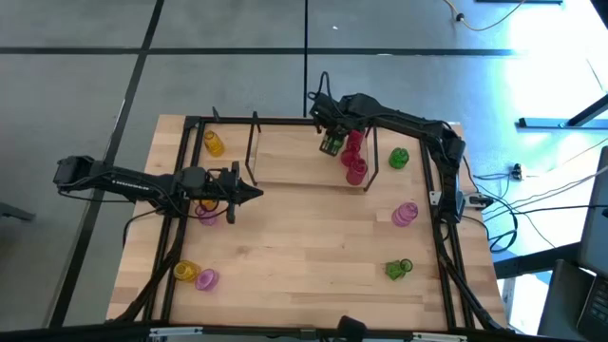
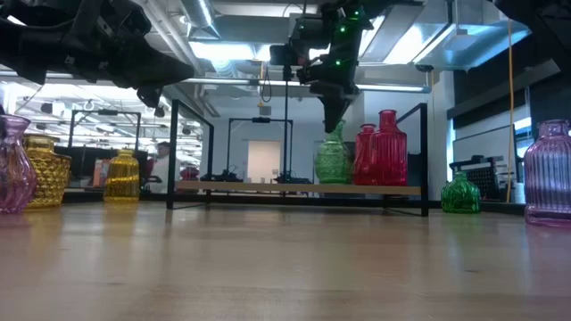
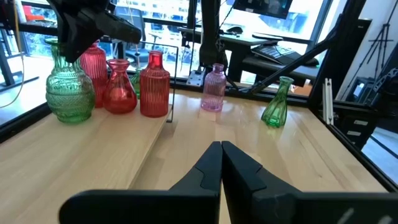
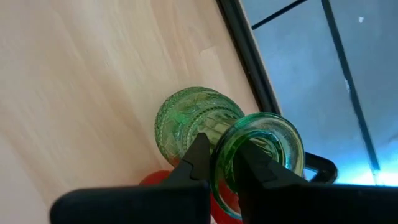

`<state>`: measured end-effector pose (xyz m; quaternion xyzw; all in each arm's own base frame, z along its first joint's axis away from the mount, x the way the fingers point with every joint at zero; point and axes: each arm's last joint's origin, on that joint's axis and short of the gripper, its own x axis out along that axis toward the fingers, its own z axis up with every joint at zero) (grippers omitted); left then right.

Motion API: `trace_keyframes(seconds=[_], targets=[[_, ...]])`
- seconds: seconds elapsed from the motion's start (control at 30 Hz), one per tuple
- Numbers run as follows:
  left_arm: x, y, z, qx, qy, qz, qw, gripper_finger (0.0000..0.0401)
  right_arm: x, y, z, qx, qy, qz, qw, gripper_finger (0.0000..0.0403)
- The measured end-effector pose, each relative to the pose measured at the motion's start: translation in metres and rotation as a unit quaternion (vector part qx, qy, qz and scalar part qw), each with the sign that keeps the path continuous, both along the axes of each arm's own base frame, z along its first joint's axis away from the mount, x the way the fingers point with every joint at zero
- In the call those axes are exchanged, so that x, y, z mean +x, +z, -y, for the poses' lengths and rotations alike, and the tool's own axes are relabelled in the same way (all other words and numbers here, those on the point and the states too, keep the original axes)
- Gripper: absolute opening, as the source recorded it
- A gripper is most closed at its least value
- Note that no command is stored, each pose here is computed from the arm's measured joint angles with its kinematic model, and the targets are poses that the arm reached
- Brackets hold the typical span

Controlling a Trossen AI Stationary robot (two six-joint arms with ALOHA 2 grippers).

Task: Sort vases onto shelf
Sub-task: Put the left green vase on the shelf

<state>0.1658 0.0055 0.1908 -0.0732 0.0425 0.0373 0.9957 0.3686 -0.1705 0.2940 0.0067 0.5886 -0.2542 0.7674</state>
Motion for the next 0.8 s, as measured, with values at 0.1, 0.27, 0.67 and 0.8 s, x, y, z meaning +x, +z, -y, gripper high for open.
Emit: trace_keyframes(seconds=[0.1, 0.27, 0.67, 0.8], targets=[[0.0, 0.0, 0.0, 0.0, 0.0, 0.0, 1.0, 0.0001, 0.0009, 0.0001, -0.0003, 0.008, 0.003, 0.008, 1.0, 0.0021], [0.0, 0.0, 0.0, 0.0, 0.0, 0.0, 1.0, 0.0001, 0.0003, -0.0001, -0.0004, 0.006, 0.002, 0.003, 1.0, 0.0021], [0.0, 0.0, 0.0, 0.0, 0.0, 0.0, 1.0, 0.0001, 0.0011, -0.0059, 0.0007, -0.007, -0.003, 0.001, 1.0, 0.0022], [0.0, 0.0, 0.0001, 0.0, 0.0, 0.0, 1.0, 0.0001, 0.001, -0.0059, 0.0006, -0.006, -0.002, 0.0, 1.0, 0.0028]])
